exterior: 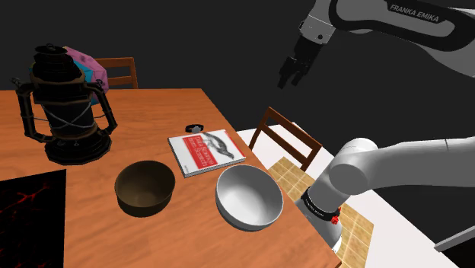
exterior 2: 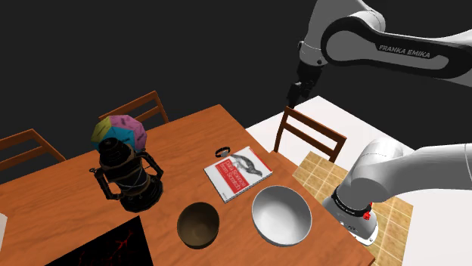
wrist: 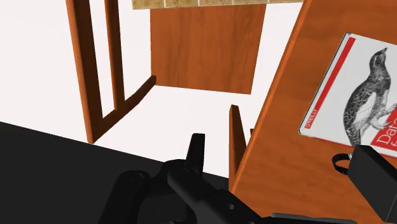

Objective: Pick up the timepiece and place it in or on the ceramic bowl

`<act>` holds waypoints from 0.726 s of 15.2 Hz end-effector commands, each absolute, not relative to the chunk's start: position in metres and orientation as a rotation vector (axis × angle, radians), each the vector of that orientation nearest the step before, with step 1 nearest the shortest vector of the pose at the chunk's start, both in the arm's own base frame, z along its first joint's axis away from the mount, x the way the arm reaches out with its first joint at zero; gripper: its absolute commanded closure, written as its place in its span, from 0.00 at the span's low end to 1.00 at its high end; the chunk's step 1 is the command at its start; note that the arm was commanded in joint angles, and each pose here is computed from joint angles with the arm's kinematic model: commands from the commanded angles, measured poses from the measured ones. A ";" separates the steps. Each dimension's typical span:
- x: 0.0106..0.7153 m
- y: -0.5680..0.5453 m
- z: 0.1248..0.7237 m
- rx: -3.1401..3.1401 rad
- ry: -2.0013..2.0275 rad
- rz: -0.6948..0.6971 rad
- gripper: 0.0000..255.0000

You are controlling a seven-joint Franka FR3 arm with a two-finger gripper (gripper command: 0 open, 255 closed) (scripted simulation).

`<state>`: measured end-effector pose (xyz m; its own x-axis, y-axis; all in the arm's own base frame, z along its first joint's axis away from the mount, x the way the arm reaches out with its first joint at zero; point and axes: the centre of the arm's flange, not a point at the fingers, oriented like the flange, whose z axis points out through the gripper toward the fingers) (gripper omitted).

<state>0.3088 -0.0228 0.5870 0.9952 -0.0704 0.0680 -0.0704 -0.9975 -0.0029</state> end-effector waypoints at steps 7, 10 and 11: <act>0.364 0.011 0.542 -3.087 0.094 -0.045 0.00; 0.392 0.029 0.520 -3.062 0.085 -0.016 0.00; 0.400 0.035 0.512 -3.053 0.083 -0.006 0.00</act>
